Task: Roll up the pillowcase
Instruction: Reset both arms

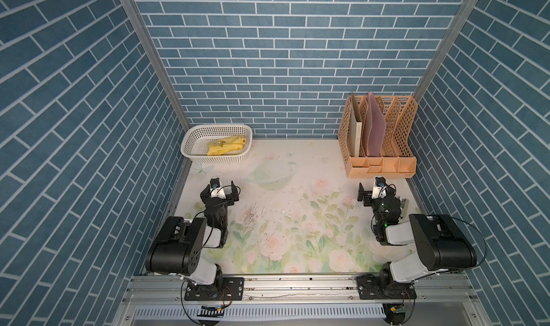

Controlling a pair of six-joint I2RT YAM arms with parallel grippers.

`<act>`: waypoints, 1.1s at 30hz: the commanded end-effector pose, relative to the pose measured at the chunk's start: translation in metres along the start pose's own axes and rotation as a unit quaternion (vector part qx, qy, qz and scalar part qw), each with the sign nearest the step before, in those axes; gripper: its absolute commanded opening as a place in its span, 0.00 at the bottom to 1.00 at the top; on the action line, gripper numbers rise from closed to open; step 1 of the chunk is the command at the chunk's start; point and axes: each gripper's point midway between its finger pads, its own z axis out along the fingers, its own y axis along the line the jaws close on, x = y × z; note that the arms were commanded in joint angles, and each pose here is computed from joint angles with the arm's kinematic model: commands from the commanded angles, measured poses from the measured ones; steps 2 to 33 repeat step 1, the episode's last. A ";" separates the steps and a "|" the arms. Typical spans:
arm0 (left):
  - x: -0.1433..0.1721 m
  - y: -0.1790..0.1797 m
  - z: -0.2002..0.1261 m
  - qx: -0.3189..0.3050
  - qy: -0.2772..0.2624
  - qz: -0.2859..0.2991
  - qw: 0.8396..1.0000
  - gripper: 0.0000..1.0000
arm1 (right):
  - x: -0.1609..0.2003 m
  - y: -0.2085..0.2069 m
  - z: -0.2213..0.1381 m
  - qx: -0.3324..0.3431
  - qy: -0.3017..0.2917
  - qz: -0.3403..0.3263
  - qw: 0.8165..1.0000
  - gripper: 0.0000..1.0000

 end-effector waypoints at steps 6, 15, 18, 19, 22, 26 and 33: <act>-0.006 -0.001 0.003 0.003 -0.007 -0.005 1.000 1.00 | -0.006 0.000 0.002 -0.001 -0.010 0.011 1.000 1.00; -0.006 -0.001 0.003 0.003 -0.007 -0.005 1.000 1.00 | -0.006 0.000 0.002 -0.001 -0.010 0.011 1.000 1.00; -0.006 -0.001 0.003 0.003 -0.007 -0.005 1.000 1.00 | -0.006 0.000 0.002 -0.001 -0.010 0.011 1.000 1.00; -0.006 -0.001 0.003 0.003 -0.007 -0.005 1.000 1.00 | -0.006 0.000 0.002 -0.001 -0.010 0.011 1.000 1.00; -0.006 -0.001 0.003 0.003 -0.007 -0.005 1.000 1.00 | -0.006 0.000 0.002 -0.001 -0.010 0.011 1.000 1.00; -0.006 -0.001 0.003 0.003 -0.007 -0.005 1.000 1.00 | -0.006 0.000 0.002 -0.001 -0.010 0.011 1.000 1.00; -0.006 -0.001 0.003 0.003 -0.007 -0.005 1.000 1.00 | -0.006 0.000 0.002 -0.001 -0.010 0.011 1.000 1.00</act>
